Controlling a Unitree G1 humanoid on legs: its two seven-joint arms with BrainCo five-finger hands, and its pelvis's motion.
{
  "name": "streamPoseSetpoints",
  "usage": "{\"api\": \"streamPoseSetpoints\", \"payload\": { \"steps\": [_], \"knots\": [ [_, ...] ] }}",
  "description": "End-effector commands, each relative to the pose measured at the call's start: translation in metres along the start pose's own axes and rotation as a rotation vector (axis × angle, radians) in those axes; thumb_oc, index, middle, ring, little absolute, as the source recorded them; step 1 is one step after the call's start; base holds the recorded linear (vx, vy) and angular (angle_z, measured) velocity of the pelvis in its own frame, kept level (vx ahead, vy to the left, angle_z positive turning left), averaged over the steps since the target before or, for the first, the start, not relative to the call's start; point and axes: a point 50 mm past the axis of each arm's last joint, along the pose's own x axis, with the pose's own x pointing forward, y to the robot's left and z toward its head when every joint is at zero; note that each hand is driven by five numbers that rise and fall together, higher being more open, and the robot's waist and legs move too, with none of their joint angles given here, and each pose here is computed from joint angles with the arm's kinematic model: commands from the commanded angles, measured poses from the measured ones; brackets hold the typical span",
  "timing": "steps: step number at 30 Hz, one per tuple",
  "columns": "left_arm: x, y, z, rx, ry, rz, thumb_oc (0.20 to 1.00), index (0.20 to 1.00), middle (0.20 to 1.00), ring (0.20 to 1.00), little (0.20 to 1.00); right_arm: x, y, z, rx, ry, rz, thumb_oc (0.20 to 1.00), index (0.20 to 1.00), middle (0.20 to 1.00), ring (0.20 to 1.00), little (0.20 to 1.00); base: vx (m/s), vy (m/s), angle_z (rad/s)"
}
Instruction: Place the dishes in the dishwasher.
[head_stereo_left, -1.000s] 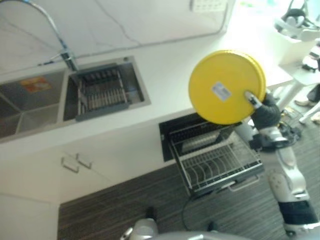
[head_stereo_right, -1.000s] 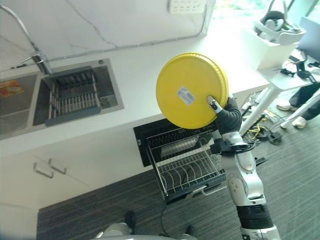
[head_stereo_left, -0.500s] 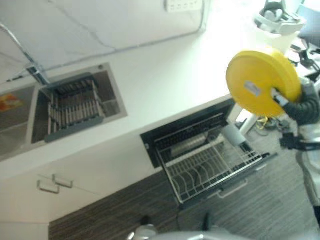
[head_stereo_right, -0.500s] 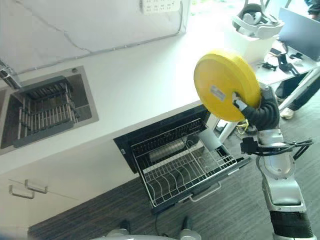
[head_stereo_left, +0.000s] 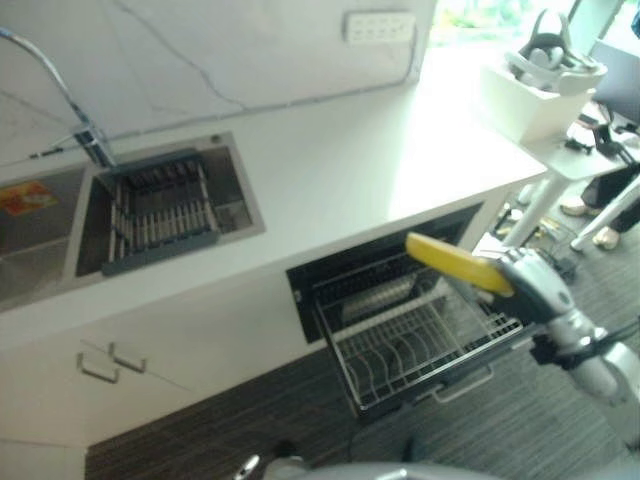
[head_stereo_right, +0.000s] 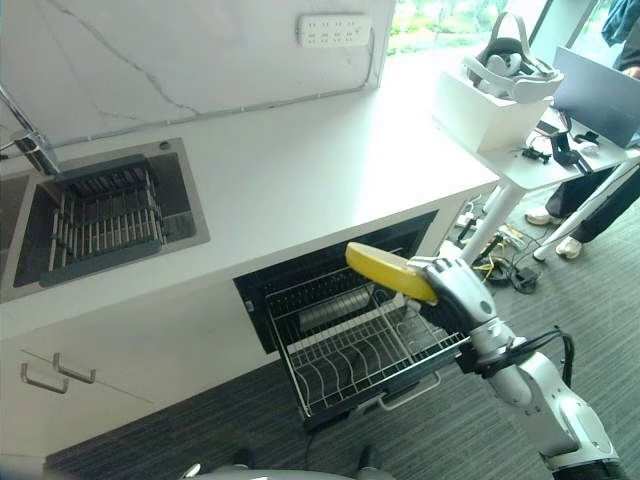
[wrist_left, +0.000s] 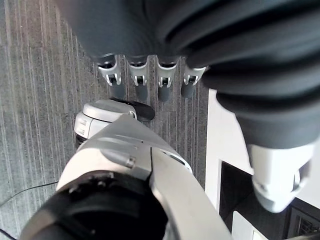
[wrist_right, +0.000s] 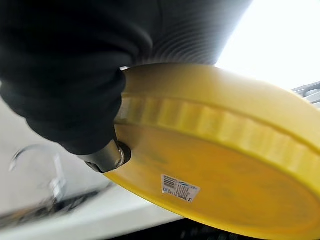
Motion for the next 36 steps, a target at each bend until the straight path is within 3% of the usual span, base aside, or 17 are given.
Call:
{"api": "streamPoseSetpoints", "payload": {
  "steps": [1,7,15,20,27,31,36],
  "knots": [
    [0.001,0.01,0.021,0.08,-0.021,0.014,1.0,1.0,1.0,1.0,1.0,0.023,-0.028,-0.002,-0.105,-0.083,-0.125,0.2,0.2,0.2,0.2,0.2,0.01,-0.023,0.2],
    [0.0,0.014,0.032,0.126,-0.026,0.015,1.0,1.0,1.0,1.0,1.0,0.032,-0.006,-0.012,-0.129,-0.102,0.08,0.2,0.2,0.2,0.2,0.2,0.01,-0.022,0.16],
    [-0.001,0.02,0.041,0.177,-0.045,0.046,1.0,1.0,1.0,1.0,1.0,0.038,0.033,-0.031,-0.145,-0.048,0.171,0.2,0.2,0.2,0.2,0.2,0.05,-0.016,0.21],
    [-0.012,0.02,0.098,0.312,-0.431,0.271,1.0,1.0,1.0,1.0,1.0,0.034,0.065,-0.044,-0.196,0.041,0.111,0.2,0.2,0.2,0.2,0.2,0.08,-0.047,0.17],
    [-0.019,0.025,0.105,0.357,-0.515,0.317,1.0,1.0,1.0,1.0,1.0,0.03,0.089,-0.058,-0.218,0.167,0.156,0.2,0.2,0.2,0.2,0.2,0.03,-0.059,0.24],
    [-0.028,0.025,0.13,0.295,-0.653,0.364,1.0,1.0,1.0,1.0,1.0,0.035,0.089,-0.076,-0.272,0.286,0.147,0.2,0.2,0.2,0.2,0.2,-0.01,-0.109,0.27],
    [-0.033,0.018,0.162,0.219,-0.768,0.329,1.0,1.0,1.0,1.0,1.0,0.054,0.057,-0.108,-0.413,0.415,0.119,0.2,0.2,0.2,0.2,0.2,-0.29,-0.085,0.1]
  ]
}}
